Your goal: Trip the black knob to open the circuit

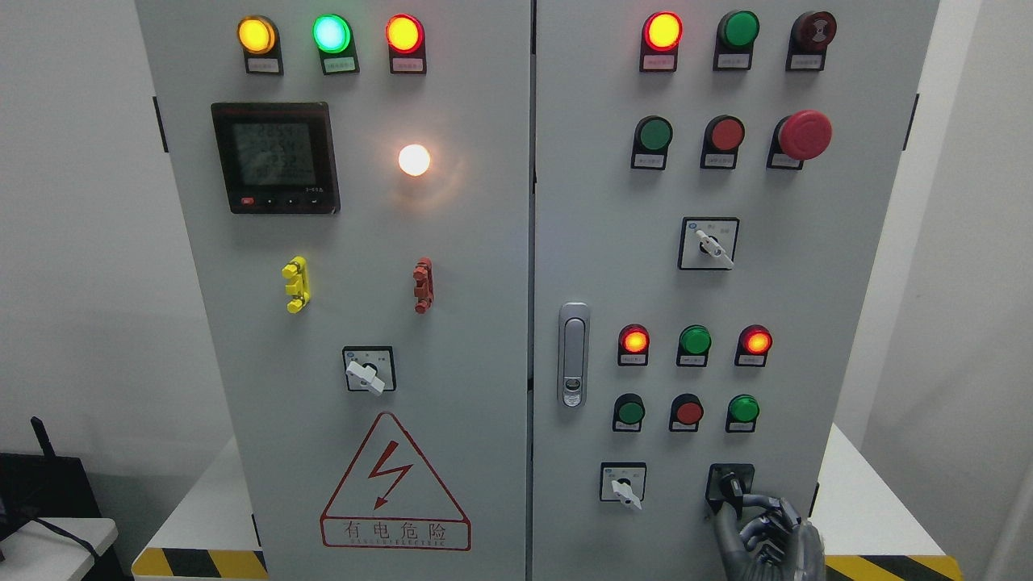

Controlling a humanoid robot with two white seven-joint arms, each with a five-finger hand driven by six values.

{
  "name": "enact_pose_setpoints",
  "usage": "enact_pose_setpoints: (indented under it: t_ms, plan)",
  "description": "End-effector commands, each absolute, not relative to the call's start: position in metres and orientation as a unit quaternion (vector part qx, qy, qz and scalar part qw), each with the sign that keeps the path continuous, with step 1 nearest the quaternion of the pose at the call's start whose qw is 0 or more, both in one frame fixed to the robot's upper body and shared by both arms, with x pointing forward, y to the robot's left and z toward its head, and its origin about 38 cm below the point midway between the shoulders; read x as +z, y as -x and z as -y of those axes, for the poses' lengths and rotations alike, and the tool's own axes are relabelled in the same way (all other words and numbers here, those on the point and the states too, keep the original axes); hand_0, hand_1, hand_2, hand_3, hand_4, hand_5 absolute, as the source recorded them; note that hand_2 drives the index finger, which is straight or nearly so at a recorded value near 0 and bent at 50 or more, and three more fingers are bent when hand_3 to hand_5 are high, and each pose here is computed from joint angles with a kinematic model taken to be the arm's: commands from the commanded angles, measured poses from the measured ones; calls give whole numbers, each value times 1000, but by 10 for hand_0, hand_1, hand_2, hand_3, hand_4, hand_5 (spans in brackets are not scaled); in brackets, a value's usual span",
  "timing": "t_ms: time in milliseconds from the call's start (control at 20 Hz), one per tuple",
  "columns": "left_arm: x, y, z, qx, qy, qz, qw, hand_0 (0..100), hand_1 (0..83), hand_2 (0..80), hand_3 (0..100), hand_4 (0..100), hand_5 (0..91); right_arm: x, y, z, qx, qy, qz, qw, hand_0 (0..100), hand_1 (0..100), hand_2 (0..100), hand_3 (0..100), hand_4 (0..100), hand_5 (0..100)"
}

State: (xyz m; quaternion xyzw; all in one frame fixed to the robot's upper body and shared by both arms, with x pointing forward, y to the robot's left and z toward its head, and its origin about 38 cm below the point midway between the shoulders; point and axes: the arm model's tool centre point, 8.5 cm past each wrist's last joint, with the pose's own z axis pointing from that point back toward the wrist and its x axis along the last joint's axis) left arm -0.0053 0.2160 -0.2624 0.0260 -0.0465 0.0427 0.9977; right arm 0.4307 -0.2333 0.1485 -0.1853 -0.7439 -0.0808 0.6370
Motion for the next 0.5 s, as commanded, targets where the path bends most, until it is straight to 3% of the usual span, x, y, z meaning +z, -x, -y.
enact_pose_setpoints:
  t_ms: [0, 451]
  plan:
    - [-262, 0, -216, 26, -25, 51, 998, 120, 389, 0, 0, 0, 0, 148, -431, 233, -82, 183, 743, 639, 595, 799, 562, 881, 903, 967]
    - [-262, 0, -216, 26, -24, 51, 998, 120, 389, 0, 0, 0, 0, 148, -431, 231, -83, 180, 743, 640, 602, 801, 570, 892, 909, 967]
